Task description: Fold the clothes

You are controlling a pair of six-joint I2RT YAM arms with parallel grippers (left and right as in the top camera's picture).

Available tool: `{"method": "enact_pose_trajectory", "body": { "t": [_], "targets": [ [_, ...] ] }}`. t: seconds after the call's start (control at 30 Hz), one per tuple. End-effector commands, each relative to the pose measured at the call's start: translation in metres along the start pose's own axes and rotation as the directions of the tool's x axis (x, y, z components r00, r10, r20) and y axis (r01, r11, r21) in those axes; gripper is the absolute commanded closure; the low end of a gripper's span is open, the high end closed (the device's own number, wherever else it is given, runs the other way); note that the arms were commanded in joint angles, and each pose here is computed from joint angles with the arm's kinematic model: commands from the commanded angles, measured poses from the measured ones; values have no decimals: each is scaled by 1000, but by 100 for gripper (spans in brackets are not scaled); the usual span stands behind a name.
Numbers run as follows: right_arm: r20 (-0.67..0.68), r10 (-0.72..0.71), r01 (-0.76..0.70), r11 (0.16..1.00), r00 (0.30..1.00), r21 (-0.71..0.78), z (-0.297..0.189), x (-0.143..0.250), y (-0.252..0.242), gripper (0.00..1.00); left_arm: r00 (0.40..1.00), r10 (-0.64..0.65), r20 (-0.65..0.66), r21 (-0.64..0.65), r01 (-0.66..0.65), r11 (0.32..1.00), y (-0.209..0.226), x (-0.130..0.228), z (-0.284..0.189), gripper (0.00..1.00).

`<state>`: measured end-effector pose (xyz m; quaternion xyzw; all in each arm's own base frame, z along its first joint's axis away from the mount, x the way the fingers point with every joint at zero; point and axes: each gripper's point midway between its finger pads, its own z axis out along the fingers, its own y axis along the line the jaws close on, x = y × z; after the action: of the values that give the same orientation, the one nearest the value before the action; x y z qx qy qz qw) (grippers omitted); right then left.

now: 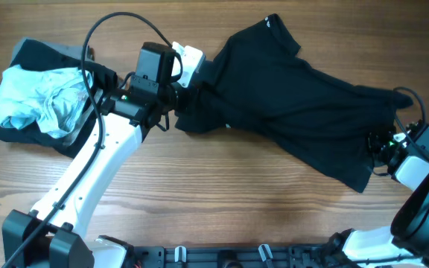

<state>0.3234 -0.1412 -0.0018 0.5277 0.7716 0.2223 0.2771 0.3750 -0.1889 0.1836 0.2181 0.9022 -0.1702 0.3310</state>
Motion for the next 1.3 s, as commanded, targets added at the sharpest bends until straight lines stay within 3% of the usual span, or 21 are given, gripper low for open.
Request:
{"method": "enact_pose_trajectory", "body": {
  "t": [0.0, 0.17, 0.3, 0.4, 0.5, 0.73, 0.77, 0.87, 0.93, 0.97, 1.0, 1.17, 1.27],
  "targets": [
    [-96, -128, 114, 983, 987, -145, -9, 9, 37, 78, 1000, -11, 9, -9, 11, 1000, 3, -2, 2, 96],
    [-162, -201, 175, 971, 966, -162, -55, 30, 58, 57, 1000, -12, 6, -9, 12, 1000, 3, -2, 2, 96],
    [-215, -98, 125, 986, 972, 113, -96, 59, 14, 44, 1000, -12, 6, -9, 12, 1000, 3, -2, 2, 96],
    [-197, 63, 25, 909, 978, 416, -120, 76, -42, 32, 1000, -12, 6, -9, 12, 1000, 3, -2, 2, 96],
    [-155, 135, -32, 844, 979, 535, -117, 88, -80, 33, 1000, -12, 6, -9, 12, 1000, 3, -2, 2, 95],
    [-161, 182, -49, 796, 970, 604, -100, 101, -111, 34, 1000, -20, -12, -9, 20, 1000, 3, 3, 2, 95],
    [-154, 178, -52, 801, 972, 597, -96, 99, -112, 35, 1000, -20, -13, -9, 20, 1000, 3, 3, 2, 95],
    [-140, 136, -36, 831, 981, 554, -81, 87, -107, 53, 1000, -20, -12, -8, 20, 1000, 3, 3, 2, 94],
    [-158, 119, -14, 838, 980, 546, -80, 88, -106, 74, 1000, -21, -15, -8, 20, 1000, 3, 4, 2, 94],
    [-172, 94, 14, 841, 981, 540, -80, 87, -106, 90, 1000, -21, -18, -8, 21, 1000, 3, 4, 2, 94],
    [-195, 77, 39, 845, 978, 533, -81, 88, -104, 96, 1000, -21, -19, -8, 21, 1000, 3, 4, 2, 94],
    [-250, 12, 122, 850, 968, 513, -97, 83, -87, 96, 1000, -21, -18, -8, 21, 1000, 3, 4, 1, 96],
    [-240, -51, 151, 895, 969, 420, -108, 68, -50, 96, 1000, -15, 9, -39, 16, 999, 6, -2, -8, 96]
  ]
}}
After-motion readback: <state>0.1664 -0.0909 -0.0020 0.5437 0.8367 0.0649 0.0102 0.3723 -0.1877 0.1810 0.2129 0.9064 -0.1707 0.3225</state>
